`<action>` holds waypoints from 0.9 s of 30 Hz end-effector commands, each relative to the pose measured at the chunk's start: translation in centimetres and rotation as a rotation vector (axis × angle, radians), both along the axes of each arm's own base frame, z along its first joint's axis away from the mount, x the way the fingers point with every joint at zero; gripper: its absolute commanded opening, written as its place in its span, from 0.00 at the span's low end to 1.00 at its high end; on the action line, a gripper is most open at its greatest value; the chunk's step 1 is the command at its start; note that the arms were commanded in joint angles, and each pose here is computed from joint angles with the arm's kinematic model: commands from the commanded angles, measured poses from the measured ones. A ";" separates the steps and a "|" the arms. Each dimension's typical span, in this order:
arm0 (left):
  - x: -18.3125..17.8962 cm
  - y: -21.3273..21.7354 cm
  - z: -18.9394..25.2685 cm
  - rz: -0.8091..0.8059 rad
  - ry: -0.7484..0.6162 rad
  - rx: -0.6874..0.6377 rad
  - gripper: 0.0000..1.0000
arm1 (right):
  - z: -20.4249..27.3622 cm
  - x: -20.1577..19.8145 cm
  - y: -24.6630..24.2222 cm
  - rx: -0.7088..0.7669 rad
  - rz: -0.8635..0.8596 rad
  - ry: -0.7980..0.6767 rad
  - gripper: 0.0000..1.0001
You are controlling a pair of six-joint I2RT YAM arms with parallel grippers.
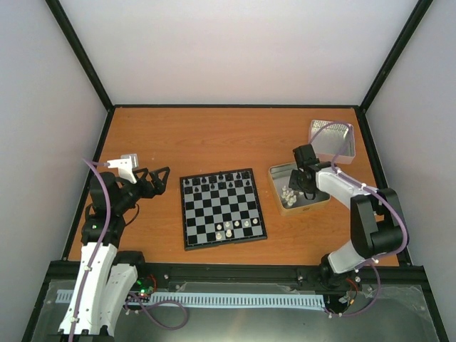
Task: Set up the chess pieces on the board
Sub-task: Pick up the chess piece from the storage box.
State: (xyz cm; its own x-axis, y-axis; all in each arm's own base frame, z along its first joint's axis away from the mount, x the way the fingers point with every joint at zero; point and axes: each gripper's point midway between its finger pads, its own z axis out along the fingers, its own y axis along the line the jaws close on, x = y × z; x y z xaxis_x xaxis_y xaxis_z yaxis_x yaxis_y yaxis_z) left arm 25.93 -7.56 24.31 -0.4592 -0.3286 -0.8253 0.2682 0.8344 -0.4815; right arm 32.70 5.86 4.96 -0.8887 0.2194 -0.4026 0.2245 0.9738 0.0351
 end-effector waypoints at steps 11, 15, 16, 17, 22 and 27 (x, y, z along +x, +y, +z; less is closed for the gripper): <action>0.0 0.0 0.9 0.000 -0.028 0.003 1.00 | -0.7 1.4 0.5 0.004 0.033 0.008 0.17; 0.0 0.0 0.9 0.001 -0.026 0.004 1.00 | -1.1 1.2 0.6 0.008 0.037 0.021 0.21; 0.0 0.0 0.9 0.002 -0.026 0.004 1.00 | -1.2 1.2 0.6 0.007 0.039 0.024 0.21; 0.0 0.0 0.8 0.003 -0.025 0.004 1.00 | -1.3 1.2 0.6 0.005 0.039 0.028 0.21; 0.0 0.0 0.9 0.002 -0.026 0.004 1.00 | -1.5 1.1 0.4 -0.006 0.036 0.036 0.21; 0.1 0.0 0.8 0.004 -0.025 0.005 1.00 | -1.5 1.2 0.4 -0.010 0.039 0.038 0.21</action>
